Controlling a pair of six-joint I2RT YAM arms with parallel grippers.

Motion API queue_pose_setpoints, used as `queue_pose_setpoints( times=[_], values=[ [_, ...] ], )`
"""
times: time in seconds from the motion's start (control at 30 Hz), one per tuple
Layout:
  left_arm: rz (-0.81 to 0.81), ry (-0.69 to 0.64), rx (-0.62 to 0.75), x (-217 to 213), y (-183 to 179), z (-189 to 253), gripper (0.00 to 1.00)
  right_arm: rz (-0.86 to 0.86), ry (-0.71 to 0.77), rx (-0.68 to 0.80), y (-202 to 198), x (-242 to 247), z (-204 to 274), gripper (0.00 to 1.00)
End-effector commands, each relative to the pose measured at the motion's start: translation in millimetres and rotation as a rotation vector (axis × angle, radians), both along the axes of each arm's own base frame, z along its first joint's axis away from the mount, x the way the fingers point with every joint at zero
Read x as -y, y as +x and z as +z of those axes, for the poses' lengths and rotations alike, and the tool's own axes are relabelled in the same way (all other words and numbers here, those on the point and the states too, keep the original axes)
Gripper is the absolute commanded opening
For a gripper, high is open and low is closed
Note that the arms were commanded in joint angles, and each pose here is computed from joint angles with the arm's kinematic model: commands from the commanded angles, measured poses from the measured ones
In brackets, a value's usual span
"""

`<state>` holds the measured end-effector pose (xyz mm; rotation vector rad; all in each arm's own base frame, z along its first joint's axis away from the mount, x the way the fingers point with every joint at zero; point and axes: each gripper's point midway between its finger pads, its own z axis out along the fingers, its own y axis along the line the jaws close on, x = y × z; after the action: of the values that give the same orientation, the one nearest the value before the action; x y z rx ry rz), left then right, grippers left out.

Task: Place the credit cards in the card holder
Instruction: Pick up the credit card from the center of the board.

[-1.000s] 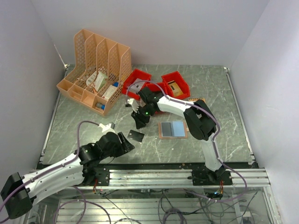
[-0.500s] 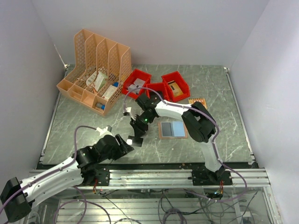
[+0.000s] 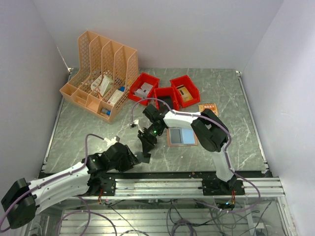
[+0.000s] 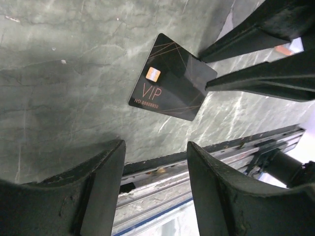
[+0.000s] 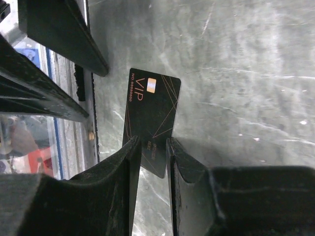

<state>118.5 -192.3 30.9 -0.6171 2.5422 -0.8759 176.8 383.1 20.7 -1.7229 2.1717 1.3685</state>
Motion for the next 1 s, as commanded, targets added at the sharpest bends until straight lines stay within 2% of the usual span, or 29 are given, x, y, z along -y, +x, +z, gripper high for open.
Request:
queue_pose_setpoints(
  times=[0.0, 0.1, 0.2, 0.43, 0.57, 0.7, 0.97],
  values=[
    [-0.136, 0.026, 0.008, 12, -5, 11, 0.64, 0.024, -0.037, -0.011, -18, 8, -5, 0.28],
    [-0.170, 0.088, 0.015, 8, -4, 8, 0.64, 0.037, -0.036, -0.013, -24, 9, -5, 0.28],
    [-0.157, 0.081, 0.025, 9, -1, 11, 0.63, 0.042, -0.030, -0.012, -27, 7, -3, 0.28],
    [-0.116, 0.155, 0.061, -7, 5, 21, 0.48, 0.054, -0.010, -0.022, -36, 5, 1, 0.28],
    [-0.122, 0.070, 0.016, 2, -5, 18, 0.41, 0.042, -0.007, -0.027, -39, 2, 1, 0.29],
    [-0.098, -0.043, -0.043, 12, -15, 17, 0.42, 0.001, -0.003, -0.035, -38, 0, 0, 0.29],
    [0.042, -0.116, -0.083, 3, -14, 22, 0.45, -0.062, 0.001, -0.049, -36, -4, 0, 0.30]
  ],
)
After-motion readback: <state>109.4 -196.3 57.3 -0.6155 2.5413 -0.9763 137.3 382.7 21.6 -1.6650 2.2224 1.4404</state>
